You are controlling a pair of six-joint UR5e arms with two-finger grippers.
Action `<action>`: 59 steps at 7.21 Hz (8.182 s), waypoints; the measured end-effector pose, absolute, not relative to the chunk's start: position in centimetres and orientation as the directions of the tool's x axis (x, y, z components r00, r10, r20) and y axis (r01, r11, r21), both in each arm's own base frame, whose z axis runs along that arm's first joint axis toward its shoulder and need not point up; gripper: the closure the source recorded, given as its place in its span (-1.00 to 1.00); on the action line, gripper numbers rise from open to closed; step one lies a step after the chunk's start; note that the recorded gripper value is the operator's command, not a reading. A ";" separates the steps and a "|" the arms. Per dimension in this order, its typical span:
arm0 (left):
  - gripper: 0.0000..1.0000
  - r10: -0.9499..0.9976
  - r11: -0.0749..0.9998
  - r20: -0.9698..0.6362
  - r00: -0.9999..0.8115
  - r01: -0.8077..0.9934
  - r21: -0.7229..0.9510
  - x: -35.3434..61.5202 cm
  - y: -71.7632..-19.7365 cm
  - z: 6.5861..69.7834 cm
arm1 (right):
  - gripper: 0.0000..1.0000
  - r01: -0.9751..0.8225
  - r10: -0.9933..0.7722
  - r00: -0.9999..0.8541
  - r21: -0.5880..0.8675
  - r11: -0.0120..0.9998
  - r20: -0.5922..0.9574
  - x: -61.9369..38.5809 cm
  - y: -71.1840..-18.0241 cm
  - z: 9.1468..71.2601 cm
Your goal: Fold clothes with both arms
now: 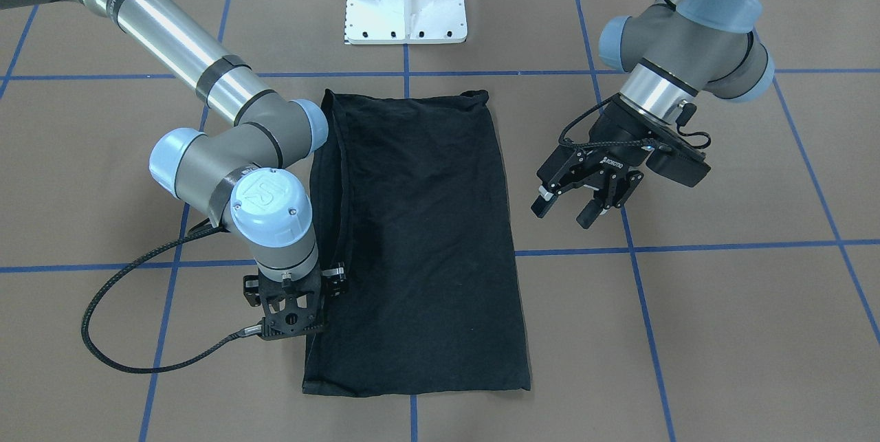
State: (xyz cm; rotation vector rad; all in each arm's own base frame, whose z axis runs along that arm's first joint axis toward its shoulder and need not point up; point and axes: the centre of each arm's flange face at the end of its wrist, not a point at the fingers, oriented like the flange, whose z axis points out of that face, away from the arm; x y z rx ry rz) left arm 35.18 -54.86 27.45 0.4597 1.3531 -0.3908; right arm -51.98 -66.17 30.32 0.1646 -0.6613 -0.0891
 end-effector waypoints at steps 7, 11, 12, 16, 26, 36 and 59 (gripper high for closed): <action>-1.00 0.001 0.848 -0.985 0.172 0.521 0.092 35.2 -54.9 27.0 | -0.77 0.083 -0.187 0.797 0.202 0.976 0.574 -49.6 -65.8 34.1; -1.00 0.001 0.847 -0.985 0.171 0.523 0.092 35.1 -54.9 27.0 | -0.91 0.083 -0.173 0.773 0.173 0.981 0.610 -47.7 -65.8 30.5; -1.00 0.001 0.847 -0.985 0.172 0.523 0.092 35.1 -54.9 27.0 | -0.91 0.079 -0.169 0.769 0.171 0.982 0.616 -48.4 -65.6 29.3; -1.00 0.001 0.847 -0.985 0.171 0.523 0.092 35.1 -54.9 26.9 | -0.90 0.071 -0.153 0.784 0.158 0.985 0.602 -52.4 -65.5 27.3; -1.00 0.003 0.848 -0.985 0.170 0.522 0.093 35.1 -54.9 26.8 | -0.88 0.123 -0.145 0.822 0.076 0.989 0.550 -53.5 -63.7 29.5; -1.00 0.005 0.847 -0.986 0.168 0.523 0.093 35.1 -54.8 26.6 | -0.90 0.194 -0.205 0.807 0.080 0.978 0.554 -51.0 -61.8 28.0; -1.00 0.003 0.848 -0.986 0.170 0.523 0.092 34.6 -54.4 25.9 | -0.92 0.210 -0.183 0.803 0.017 0.978 0.567 -48.4 -56.7 25.6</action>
